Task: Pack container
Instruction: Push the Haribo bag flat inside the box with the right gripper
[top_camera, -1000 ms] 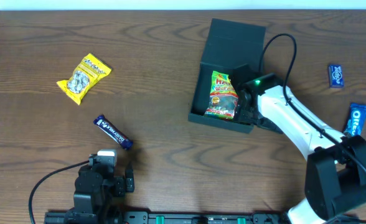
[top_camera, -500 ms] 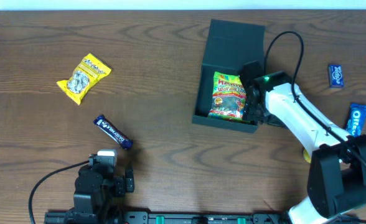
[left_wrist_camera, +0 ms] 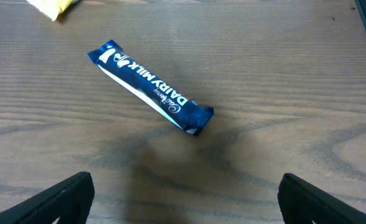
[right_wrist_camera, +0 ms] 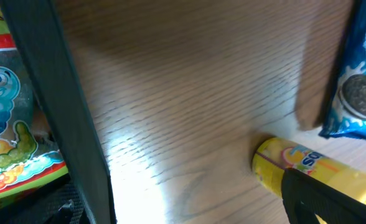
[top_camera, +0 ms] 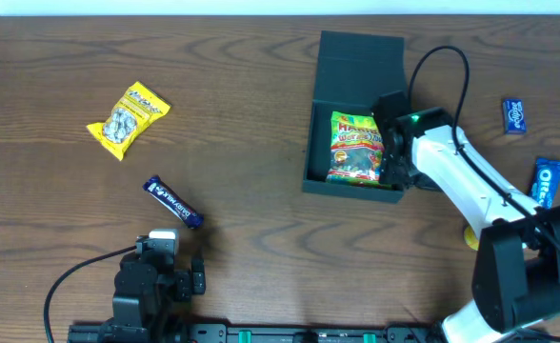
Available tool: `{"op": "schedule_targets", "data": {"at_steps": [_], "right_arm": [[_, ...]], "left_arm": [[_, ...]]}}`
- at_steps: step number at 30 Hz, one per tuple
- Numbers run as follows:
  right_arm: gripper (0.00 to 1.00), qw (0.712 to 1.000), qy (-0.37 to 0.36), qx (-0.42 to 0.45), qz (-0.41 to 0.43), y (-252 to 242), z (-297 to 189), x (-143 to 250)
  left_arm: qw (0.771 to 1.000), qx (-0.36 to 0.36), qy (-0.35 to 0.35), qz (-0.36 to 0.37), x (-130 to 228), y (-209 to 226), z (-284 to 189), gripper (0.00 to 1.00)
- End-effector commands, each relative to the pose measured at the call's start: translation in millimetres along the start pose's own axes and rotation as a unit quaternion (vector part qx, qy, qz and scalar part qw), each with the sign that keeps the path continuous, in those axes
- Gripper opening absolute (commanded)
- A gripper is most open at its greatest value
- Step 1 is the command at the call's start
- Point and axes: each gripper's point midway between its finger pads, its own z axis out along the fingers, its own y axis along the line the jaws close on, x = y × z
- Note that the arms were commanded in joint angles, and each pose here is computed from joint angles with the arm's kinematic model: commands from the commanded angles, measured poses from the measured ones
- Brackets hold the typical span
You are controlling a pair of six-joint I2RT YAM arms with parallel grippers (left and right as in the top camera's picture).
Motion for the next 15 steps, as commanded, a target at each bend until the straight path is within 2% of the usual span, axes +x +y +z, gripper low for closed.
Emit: {"op": "schedule_targets", "data": {"at_steps": [1,10,15], "right_arm": [[0.99,0.999,-0.015,0.035,-0.006,-15.5,3.2,-6.4],[0.99,0.999,-0.021,0.035,-0.013,-14.5,-0.8,-6.2],[0.99,0.998,-0.056,0.001,-0.007,-11.9,-28.8,-8.3]], "left_arm": [[1.000,-0.009,0.027,0.002,17.3,3.3,7.9,0.95],[1.000,-0.009,0.027,0.002,17.3,3.3,7.9,0.95],[1.000,-0.009,0.027,0.002,17.3,3.3,7.9,0.96]]}}
